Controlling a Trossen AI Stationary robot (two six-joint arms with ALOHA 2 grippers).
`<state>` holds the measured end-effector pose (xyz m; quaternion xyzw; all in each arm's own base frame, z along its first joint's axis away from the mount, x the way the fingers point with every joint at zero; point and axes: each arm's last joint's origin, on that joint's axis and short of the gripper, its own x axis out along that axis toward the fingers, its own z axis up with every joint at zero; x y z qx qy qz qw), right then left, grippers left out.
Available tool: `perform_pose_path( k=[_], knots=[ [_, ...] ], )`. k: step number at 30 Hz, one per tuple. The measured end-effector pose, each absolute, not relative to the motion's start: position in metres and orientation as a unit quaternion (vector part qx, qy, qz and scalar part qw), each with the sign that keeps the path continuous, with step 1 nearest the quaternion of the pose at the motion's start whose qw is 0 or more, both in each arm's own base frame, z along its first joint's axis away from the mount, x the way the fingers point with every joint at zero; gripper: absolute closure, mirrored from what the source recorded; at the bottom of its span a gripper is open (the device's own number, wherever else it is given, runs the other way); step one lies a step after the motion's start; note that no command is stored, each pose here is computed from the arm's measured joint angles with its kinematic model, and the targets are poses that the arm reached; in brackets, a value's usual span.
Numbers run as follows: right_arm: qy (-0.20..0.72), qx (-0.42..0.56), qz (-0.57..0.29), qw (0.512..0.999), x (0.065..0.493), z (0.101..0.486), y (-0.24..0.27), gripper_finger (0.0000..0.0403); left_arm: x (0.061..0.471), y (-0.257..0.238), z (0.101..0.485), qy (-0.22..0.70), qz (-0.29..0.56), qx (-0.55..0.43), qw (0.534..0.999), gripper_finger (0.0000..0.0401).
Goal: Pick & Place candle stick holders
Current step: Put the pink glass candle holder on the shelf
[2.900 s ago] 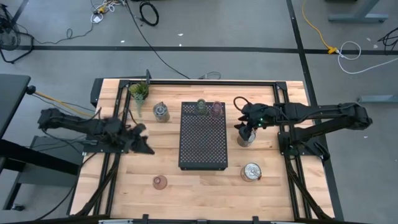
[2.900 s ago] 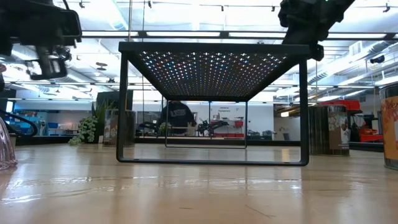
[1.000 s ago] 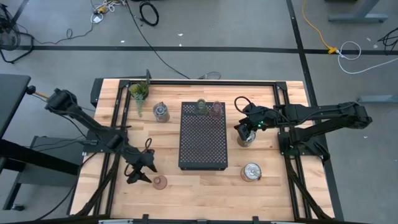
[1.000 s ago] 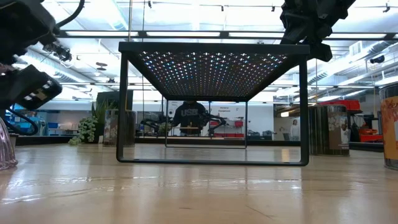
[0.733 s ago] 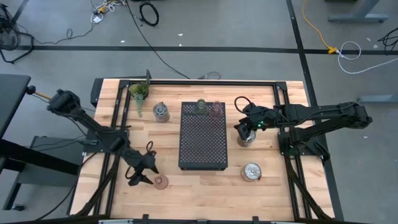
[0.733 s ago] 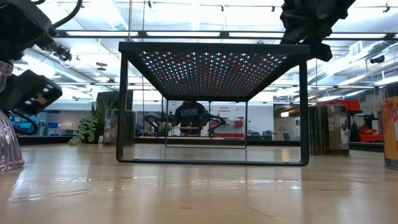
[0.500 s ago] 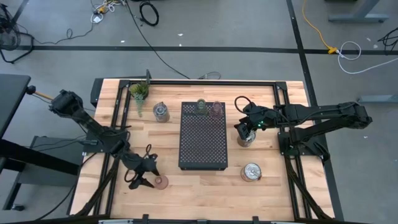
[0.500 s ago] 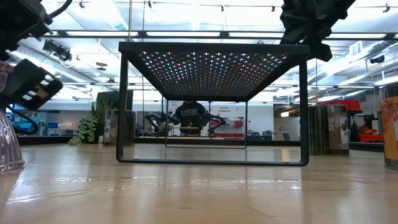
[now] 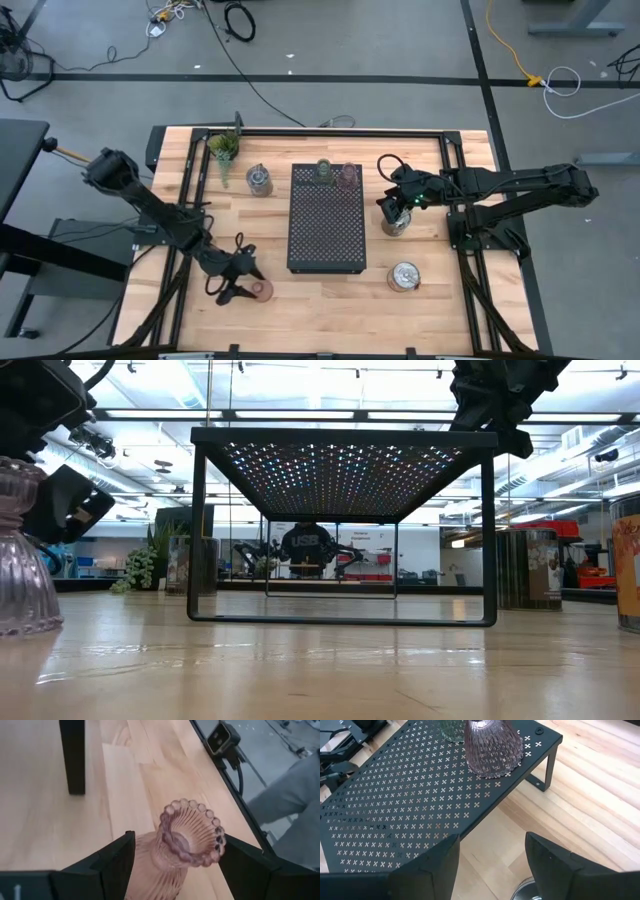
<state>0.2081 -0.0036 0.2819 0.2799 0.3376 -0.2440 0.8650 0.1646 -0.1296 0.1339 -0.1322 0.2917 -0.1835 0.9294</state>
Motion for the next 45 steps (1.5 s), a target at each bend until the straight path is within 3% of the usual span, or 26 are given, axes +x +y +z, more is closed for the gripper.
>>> perform_pose_path(
  k=[10, 22, 29, 45],
  knots=[
    [0.338, 0.276, -0.243, 0.866, 0.208, 0.282, -0.004, 0.0176, 0.169, -0.132, 0.129, 0.281, -0.17, -0.132, 0.935, 0.014],
    [0.338, 0.275, -0.242, 0.867, 0.208, 0.282, -0.004, 0.0176, 0.171, -0.133, 0.127, 0.276, -0.166, -0.133, 0.937, 0.0275],
    [0.339, 0.272, -0.24, 0.868, 0.208, 0.282, -0.004, 0.0176, 0.171, -0.133, 0.127, 0.276, -0.165, -0.136, 0.937, 0.0275],
    [0.341, 0.261, -0.236, 0.872, 0.209, 0.282, -0.004, 0.0176, 0.174, -0.134, 0.146, 0.219, -0.165, -0.244, 0.93, 0.0275]
  ],
)
